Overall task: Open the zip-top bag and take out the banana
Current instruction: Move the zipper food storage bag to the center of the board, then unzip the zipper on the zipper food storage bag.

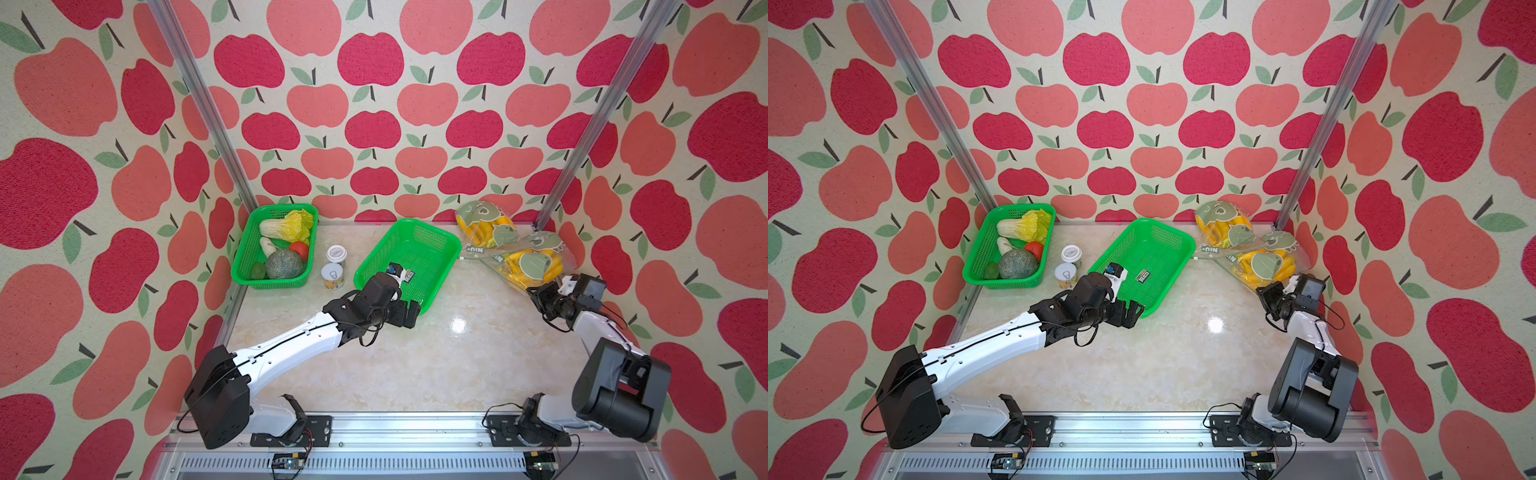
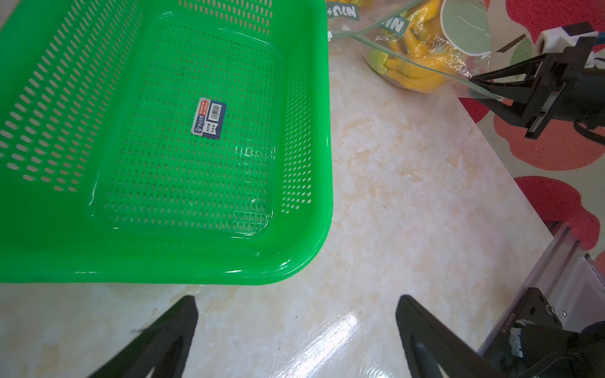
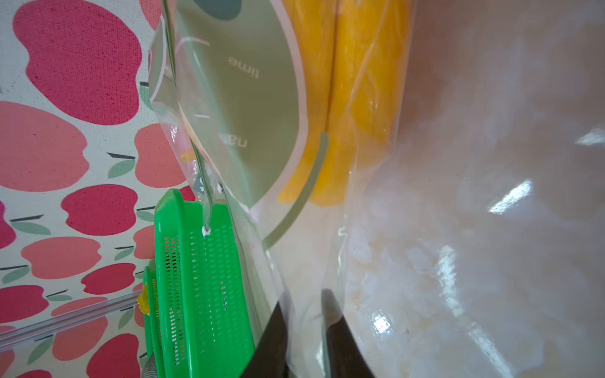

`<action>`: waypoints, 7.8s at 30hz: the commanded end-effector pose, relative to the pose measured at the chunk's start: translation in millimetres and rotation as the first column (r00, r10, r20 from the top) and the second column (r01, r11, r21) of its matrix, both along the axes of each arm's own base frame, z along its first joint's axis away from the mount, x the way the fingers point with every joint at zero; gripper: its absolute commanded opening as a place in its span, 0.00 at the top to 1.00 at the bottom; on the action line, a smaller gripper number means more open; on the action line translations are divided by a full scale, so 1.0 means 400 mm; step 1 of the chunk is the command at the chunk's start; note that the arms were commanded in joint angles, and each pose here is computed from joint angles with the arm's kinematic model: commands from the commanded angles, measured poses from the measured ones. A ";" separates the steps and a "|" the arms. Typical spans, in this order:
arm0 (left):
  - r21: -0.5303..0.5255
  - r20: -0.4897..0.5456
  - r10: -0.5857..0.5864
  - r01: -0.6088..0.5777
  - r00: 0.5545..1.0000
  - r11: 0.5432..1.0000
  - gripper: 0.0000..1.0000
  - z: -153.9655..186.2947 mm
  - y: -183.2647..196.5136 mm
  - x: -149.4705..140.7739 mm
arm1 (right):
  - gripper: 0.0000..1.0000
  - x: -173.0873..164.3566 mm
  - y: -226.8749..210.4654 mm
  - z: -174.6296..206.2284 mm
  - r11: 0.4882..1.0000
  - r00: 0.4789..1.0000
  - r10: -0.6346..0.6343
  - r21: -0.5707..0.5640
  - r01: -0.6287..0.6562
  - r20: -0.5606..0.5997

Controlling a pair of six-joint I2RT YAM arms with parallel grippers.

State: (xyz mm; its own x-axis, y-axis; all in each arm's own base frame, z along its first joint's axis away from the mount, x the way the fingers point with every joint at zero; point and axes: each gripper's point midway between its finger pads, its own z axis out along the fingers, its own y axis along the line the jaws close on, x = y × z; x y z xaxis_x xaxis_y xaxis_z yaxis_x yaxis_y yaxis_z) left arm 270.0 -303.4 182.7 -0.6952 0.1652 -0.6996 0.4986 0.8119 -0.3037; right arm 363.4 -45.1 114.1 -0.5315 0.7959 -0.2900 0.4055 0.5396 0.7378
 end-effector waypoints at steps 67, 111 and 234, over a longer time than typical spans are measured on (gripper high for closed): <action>0.096 -0.199 -0.276 0.299 0.940 0.949 1.00 -0.231 -0.400 -0.061 | 0.84 -0.267 0.082 -0.055 0.922 0.968 0.019 -0.369 -0.114 -0.252; 0.021 -0.302 -0.377 0.401 0.876 0.916 0.74 -0.235 -0.387 -0.167 | 0.88 -0.292 0.274 -0.041 0.998 0.997 0.055 -0.005 -0.055 0.056; 0.447 0.506 -0.716 0.564 0.480 0.694 0.80 -0.027 -0.534 -0.191 | 0.98 -0.277 0.154 0.208 0.975 0.994 0.088 -0.199 -0.098 -0.057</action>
